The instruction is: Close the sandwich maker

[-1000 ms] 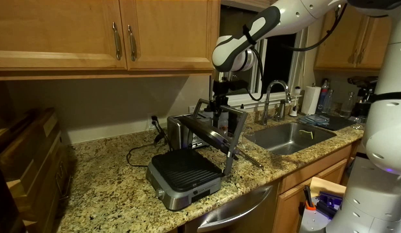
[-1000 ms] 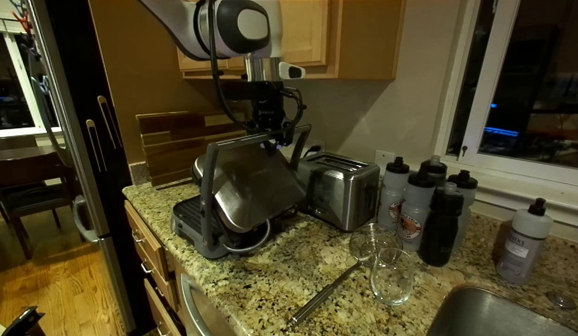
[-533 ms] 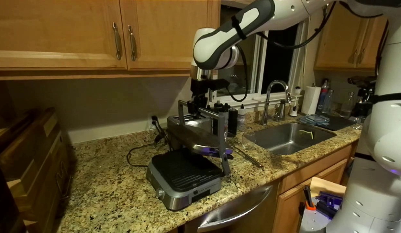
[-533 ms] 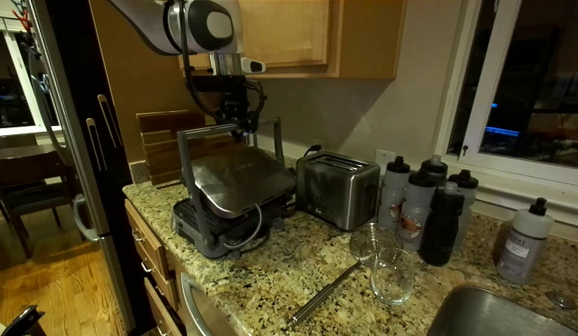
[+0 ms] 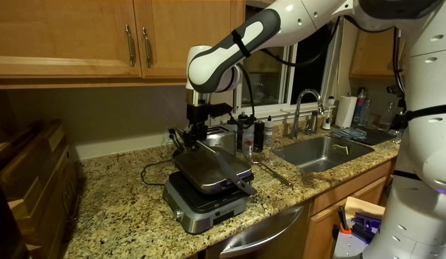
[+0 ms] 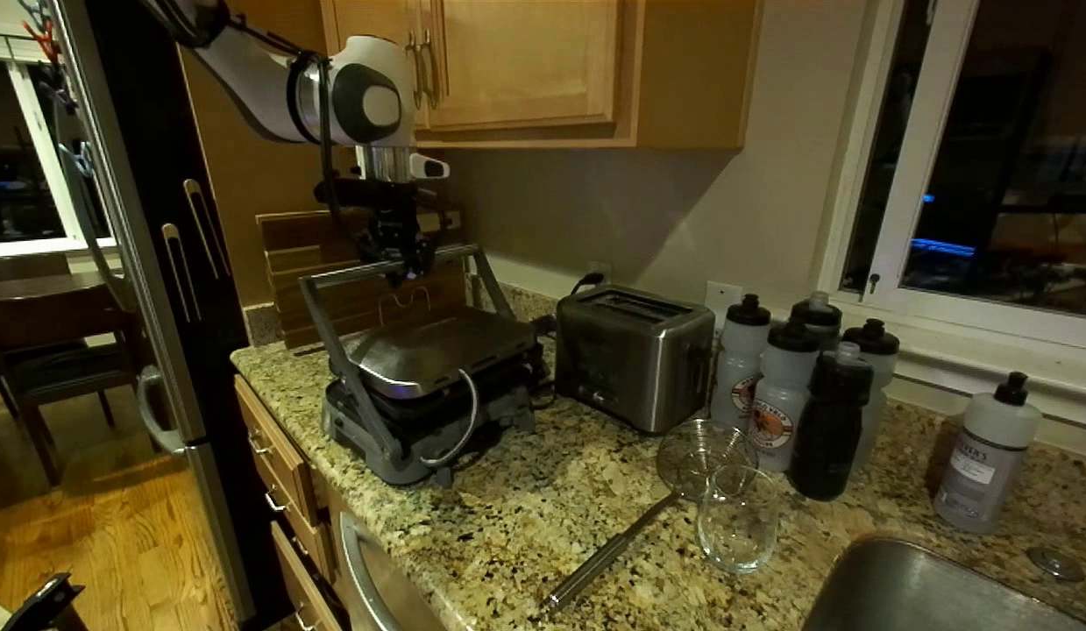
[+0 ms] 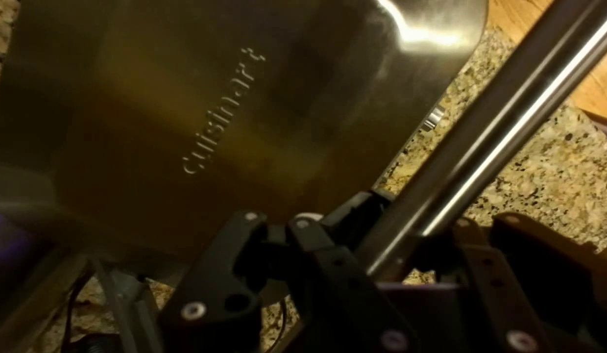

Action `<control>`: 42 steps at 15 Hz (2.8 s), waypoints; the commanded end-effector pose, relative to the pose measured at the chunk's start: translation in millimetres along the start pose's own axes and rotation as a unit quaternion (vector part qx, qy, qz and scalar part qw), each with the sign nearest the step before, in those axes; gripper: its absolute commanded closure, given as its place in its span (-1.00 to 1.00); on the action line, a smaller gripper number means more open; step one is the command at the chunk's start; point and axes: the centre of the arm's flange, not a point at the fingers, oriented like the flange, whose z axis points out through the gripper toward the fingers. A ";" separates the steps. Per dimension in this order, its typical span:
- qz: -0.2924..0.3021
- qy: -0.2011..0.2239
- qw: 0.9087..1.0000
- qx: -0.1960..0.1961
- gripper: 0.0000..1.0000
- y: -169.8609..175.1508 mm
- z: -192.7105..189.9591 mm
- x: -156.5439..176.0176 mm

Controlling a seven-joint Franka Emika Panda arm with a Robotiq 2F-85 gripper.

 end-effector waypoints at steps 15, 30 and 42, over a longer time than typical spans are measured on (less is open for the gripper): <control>-0.033 -0.026 0.998 0.037 0.91 -35.0 67.1 54.9; -0.021 0.014 0.997 0.075 0.92 -17.4 66.4 66.8; -0.019 0.000 0.996 0.084 0.94 -11.7 99.6 77.0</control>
